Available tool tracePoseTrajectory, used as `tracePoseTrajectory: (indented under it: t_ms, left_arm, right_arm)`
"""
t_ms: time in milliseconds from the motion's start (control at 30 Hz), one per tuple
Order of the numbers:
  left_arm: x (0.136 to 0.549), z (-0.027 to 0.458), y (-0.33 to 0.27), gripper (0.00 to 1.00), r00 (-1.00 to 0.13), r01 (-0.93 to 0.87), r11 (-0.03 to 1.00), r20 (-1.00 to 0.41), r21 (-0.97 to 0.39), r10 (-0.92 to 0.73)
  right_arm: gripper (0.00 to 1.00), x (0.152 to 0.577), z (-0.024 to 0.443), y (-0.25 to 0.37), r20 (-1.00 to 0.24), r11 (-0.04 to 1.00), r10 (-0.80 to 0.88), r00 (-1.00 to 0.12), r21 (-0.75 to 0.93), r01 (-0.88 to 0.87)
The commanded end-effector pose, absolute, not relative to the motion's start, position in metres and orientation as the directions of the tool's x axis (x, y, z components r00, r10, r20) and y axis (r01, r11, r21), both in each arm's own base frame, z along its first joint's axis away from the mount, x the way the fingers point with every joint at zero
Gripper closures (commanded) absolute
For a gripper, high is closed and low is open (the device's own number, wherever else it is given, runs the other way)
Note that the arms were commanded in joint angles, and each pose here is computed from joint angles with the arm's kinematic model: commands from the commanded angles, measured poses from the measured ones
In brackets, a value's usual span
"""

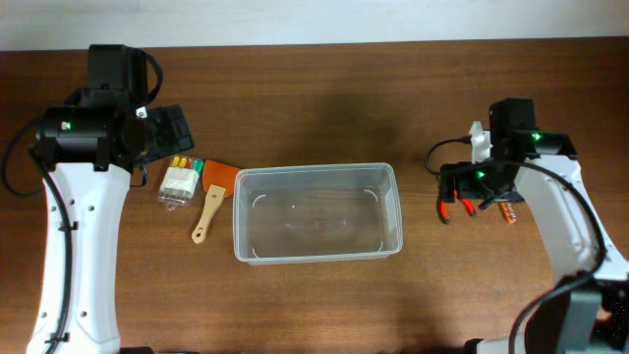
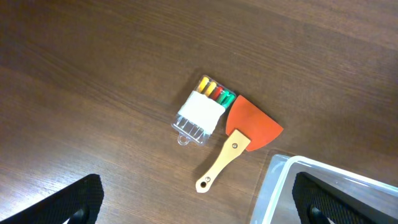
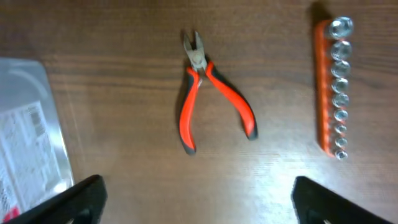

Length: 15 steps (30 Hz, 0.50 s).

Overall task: Pack container
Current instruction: 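Move the right gripper over the red-handled pliers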

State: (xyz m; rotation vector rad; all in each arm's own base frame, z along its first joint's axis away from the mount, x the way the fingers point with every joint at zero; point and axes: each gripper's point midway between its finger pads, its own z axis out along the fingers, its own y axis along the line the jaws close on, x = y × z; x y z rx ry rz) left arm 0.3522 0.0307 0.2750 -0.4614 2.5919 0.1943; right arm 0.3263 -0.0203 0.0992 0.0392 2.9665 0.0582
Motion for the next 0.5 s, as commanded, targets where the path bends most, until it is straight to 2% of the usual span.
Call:
tracePoseTrajectory:
  t_ms: [0,300,467]
  left_arm:
    - [0.353,0.279,0.031,0.01,-0.814,-0.360,0.932,-0.504,0.047,-0.288]
    - [0.353,0.278,0.031,0.01,-0.814,-0.360,0.932,-0.504,0.047,-0.289]
    - [0.354,0.279,0.031,0.01,-0.813,-0.360,0.932,-0.506,0.046,-0.289]
  right_arm:
    - [0.09,0.327,0.075,-0.017,-0.114,0.997,0.029,-0.993,0.068,0.021]
    - [0.09,0.327,0.018,-0.016,0.023,0.996,0.029,-0.999,0.081,0.031]
    - [0.09,0.334,0.006,-0.013,0.015,0.994,0.029,-0.999,0.104,0.030]
